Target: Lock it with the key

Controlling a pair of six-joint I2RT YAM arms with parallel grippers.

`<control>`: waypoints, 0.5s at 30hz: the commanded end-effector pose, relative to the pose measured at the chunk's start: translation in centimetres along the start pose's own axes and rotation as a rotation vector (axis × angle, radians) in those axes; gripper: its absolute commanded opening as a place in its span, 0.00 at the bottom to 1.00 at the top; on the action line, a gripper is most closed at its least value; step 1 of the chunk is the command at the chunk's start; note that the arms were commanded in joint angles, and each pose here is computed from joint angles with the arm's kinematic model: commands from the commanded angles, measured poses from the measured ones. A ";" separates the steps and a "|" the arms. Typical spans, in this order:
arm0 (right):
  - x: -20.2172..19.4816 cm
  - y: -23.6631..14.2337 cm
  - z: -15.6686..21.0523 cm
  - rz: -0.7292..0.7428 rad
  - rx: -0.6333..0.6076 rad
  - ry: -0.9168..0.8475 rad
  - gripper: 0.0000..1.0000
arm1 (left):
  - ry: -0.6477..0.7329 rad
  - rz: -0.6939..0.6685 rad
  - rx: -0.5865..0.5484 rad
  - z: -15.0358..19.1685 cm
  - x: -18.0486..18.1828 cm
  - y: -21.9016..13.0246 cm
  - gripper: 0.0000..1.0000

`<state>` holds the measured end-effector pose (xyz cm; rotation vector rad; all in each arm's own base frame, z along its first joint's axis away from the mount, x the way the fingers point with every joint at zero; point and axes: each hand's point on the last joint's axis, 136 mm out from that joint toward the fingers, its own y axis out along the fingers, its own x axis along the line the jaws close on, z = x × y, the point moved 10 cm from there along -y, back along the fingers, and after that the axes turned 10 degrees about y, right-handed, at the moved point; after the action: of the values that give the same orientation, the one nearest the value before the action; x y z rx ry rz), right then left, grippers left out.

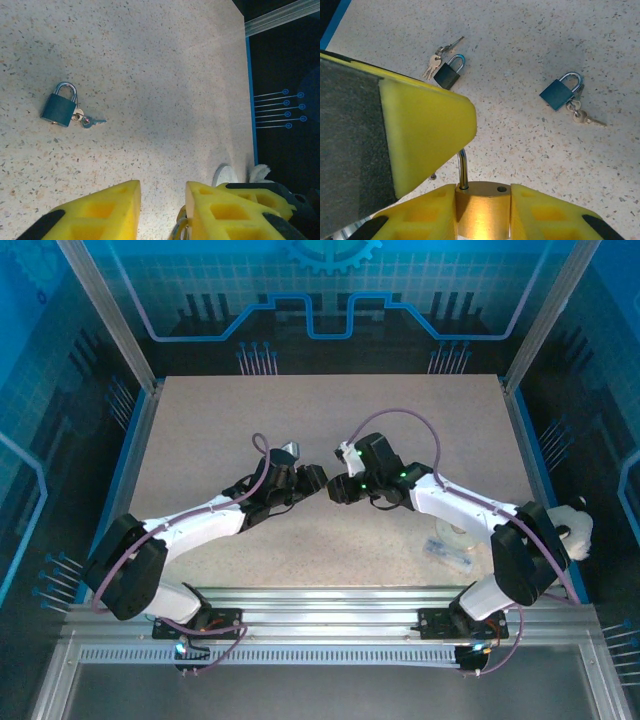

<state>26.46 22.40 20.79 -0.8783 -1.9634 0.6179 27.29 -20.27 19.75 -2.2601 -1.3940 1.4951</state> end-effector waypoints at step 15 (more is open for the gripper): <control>1.0 -0.1 -0.3 -0.074 -0.015 -0.022 0.27 | 0.007 -0.001 0.025 0.2 0.2 0.2 0.33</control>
<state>26.39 22.56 20.83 -0.8486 -1.9712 0.6095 27.29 -20.27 19.68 -2.2576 -1.3934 1.4920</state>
